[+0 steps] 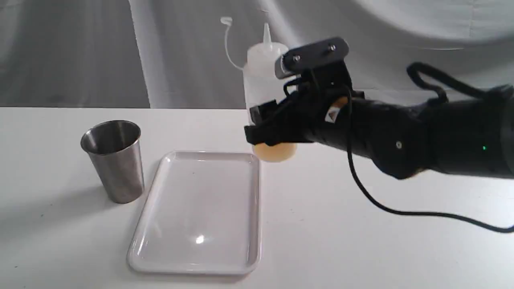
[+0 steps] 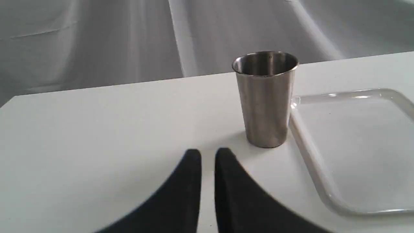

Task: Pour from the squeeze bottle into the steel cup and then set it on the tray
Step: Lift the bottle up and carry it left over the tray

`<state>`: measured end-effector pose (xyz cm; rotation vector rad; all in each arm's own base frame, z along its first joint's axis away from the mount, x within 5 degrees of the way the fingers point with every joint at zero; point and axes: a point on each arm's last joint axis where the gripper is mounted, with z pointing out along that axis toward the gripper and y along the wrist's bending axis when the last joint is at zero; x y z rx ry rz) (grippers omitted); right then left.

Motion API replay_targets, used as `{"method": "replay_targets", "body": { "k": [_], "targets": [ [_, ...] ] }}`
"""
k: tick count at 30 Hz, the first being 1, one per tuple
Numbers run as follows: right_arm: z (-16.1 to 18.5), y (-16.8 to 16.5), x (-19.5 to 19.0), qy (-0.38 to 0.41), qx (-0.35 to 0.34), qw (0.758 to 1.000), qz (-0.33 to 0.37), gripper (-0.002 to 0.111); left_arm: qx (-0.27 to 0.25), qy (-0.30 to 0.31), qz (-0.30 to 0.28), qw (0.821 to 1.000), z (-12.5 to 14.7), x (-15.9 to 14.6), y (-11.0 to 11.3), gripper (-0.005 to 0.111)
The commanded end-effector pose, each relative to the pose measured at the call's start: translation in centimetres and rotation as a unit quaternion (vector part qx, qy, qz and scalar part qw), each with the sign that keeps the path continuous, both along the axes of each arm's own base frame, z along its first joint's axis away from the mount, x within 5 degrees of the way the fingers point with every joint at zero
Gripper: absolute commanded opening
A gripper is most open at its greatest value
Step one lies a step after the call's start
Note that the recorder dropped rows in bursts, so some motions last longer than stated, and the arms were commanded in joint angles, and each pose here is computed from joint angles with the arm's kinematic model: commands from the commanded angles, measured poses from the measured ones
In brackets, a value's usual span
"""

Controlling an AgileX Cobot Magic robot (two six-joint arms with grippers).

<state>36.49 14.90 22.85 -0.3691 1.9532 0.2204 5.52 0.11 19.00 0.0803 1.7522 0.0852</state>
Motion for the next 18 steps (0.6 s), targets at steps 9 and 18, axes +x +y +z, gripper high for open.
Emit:
{"method": "replay_targets", "body": {
  "k": [9, 18],
  "targets": [
    [8.9, 1.7, 2.8, -0.085, -0.036, 0.995, 0.044, 0.034, 0.000, -0.004, 0.000, 1.000, -0.1, 0.0, 0.0, 0.008],
    [10.9, 3.9, 4.5, -0.089, -0.056, 0.993, 0.059, 0.034, 0.000, -0.004, 0.000, 1.000, -0.1, 0.0, 0.0, 0.008]
  ]
}}
